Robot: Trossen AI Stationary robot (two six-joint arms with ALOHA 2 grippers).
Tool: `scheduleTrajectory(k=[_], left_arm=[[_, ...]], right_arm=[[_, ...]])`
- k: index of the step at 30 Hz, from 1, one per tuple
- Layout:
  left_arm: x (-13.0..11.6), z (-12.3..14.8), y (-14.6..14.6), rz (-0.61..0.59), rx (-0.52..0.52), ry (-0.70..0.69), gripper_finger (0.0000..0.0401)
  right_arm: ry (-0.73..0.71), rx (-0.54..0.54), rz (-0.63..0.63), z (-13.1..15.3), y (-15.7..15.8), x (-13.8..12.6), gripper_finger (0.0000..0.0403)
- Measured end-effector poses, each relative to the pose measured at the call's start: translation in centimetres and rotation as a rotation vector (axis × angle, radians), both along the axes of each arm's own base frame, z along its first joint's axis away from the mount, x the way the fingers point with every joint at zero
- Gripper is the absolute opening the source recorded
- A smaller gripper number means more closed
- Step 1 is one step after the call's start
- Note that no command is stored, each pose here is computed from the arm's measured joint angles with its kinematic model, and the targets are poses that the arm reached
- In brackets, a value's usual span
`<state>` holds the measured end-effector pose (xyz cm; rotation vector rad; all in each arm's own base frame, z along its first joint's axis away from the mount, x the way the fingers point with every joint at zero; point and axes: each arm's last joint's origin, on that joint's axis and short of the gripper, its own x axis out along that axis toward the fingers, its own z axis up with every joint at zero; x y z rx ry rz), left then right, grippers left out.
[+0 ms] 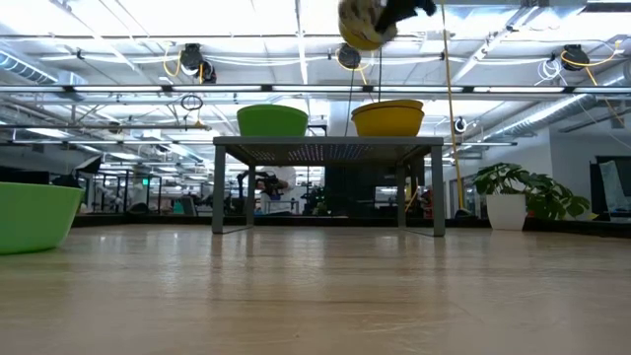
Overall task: Pick & Place Mini bowls
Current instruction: Stack the white patterned bowl on top of the white patterned bowls on the shelf
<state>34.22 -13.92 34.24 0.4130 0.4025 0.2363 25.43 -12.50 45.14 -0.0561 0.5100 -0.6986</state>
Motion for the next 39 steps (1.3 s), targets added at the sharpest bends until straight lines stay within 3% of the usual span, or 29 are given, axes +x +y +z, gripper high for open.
scheduleTrajectory(k=[6,12,22,39], left_arm=[[0.2,0.0,0.6,0.023,-0.021,-0.001,0.033],[0.0,-0.7,1.2,0.067,-0.058,0.053,0.032],[-0.3,-1.2,1.3,0.09,-0.079,0.095,0.0325],[-0.4,-1.4,1.3,0.105,-0.102,0.098,0.031]], right_arm=[[0.108,0.369,-0.001,-1.7,-5.5,-0.5,0.0001],[0.103,0.571,0.064,-2.9,-7.5,-1.2,0.0001],[0.222,0.725,0.057,-4.9,-7.0,-1.5,0.0001],[0.336,0.818,0.05,-9.9,-6.7,-0.5,0.0002]])
